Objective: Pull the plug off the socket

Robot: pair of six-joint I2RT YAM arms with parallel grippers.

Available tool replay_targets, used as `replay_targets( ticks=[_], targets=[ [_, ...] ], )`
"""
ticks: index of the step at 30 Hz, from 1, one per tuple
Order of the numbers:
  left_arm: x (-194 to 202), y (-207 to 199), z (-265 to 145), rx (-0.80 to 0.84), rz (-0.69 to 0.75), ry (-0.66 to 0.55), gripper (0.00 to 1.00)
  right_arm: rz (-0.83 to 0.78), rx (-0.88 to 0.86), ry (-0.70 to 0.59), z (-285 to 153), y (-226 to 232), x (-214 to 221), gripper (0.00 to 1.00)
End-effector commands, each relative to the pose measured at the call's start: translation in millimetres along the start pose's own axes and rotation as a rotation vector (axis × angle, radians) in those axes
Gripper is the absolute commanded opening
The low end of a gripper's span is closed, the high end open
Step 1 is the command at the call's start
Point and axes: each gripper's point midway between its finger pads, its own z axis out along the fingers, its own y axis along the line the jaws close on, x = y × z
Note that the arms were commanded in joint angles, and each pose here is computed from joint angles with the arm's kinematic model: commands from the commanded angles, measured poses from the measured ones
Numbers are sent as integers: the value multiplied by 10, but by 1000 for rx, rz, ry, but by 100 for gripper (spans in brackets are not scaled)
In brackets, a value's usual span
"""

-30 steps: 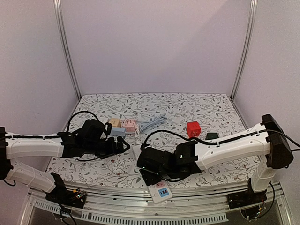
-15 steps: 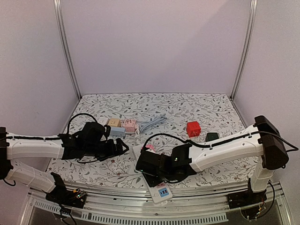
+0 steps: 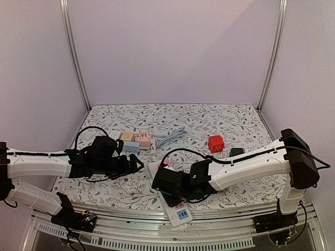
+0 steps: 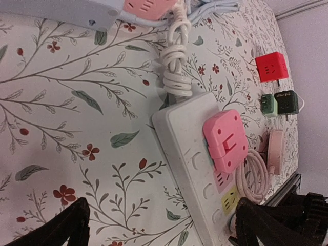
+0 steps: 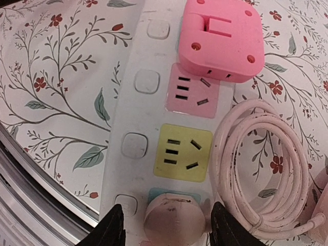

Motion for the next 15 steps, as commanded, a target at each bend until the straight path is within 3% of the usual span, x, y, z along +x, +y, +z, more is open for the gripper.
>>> replay_targets(
  ticks=[1,5,15],
  targets=[
    [26,4,-30,-1,8,-6,97,-29,24,33,130,-12,51,55],
    [26,-1,-38,2,6,-6,97,-60,26,55,210,14,105,51],
    [35,-33,-38,11,10,2,97,-51,23,48,212,-19,62,16]
  ],
)
